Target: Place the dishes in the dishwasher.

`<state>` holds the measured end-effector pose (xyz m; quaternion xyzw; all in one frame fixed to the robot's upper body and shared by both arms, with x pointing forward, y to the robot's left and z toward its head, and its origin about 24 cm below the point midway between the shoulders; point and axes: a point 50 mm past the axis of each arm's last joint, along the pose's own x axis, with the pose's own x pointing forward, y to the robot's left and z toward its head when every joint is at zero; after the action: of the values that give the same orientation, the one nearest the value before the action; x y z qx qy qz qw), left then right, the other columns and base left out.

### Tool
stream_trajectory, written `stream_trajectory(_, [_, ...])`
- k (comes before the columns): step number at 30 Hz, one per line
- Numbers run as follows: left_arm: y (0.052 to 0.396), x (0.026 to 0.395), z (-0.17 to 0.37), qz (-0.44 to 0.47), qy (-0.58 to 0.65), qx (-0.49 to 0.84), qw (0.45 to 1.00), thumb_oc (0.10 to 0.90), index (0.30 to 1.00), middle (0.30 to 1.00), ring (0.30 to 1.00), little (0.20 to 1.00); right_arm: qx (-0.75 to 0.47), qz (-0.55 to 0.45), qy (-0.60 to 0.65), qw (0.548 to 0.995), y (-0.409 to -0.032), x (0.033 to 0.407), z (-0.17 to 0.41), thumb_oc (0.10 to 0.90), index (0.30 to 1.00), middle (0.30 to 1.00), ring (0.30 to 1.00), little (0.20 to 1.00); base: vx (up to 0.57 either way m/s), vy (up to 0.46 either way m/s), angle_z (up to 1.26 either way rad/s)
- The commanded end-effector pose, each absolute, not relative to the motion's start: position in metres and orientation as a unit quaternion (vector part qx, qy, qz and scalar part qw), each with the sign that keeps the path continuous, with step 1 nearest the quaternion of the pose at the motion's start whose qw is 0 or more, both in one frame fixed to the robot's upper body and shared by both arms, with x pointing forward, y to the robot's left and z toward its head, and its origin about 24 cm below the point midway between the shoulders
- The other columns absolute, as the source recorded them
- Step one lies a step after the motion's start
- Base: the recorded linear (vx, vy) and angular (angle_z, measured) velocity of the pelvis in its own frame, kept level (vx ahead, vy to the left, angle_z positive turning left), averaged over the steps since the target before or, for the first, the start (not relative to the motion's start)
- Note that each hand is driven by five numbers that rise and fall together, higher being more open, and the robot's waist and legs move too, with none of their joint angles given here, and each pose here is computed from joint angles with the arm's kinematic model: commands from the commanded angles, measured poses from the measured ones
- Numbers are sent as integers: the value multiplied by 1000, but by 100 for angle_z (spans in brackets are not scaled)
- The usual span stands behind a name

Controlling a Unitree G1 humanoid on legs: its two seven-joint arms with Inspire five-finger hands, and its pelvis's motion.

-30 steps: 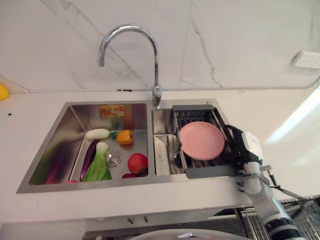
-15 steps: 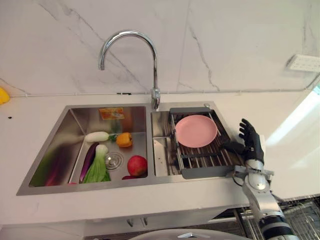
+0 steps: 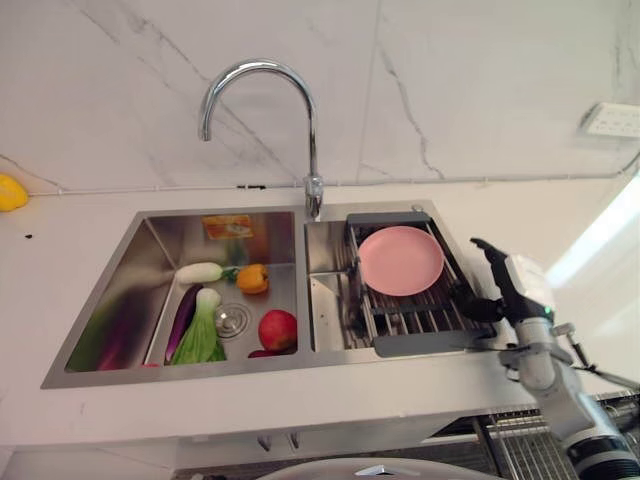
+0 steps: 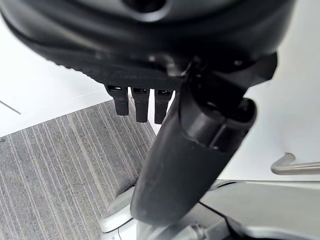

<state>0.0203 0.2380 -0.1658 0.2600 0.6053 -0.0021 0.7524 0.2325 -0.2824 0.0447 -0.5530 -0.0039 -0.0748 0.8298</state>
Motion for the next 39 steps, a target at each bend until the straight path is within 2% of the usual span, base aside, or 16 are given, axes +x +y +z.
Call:
stream_trajectory(1, [243,44,-165,-27,583,288,759,800,900,900,900,900,-627,-109,-142,758,-288,256,116,800,900,900,900,900,0,0,0])
stream_trajectory(7, [243,44,-165,-28,584,285,759,800,900,900,900,900,-670,-70,-180,717,-275,262,127,800,900,900,900,900,0,0,0])
stream_trajectory(10, [242,47,-165,-31,581,285,762,800,900,900,900,900,-699,-17,-197,687,-260,265,126,800,900,900,900,900,0,0,0])
stream_trajectory(22, [240,51,-165,-43,574,291,764,800,900,900,900,900,-726,106,-247,633,-216,276,116,800,900,900,900,900,0,-1,0])
stream_trajectory(26, [238,54,-165,-54,569,296,766,800,900,900,900,900,-739,142,-267,601,-203,280,114,800,900,900,900,900,0,0,0])
stream_trajectory(39, [237,59,-164,-64,560,299,770,800,900,900,900,900,-763,165,-245,576,-200,292,103,800,900,900,900,900,0,0,0])
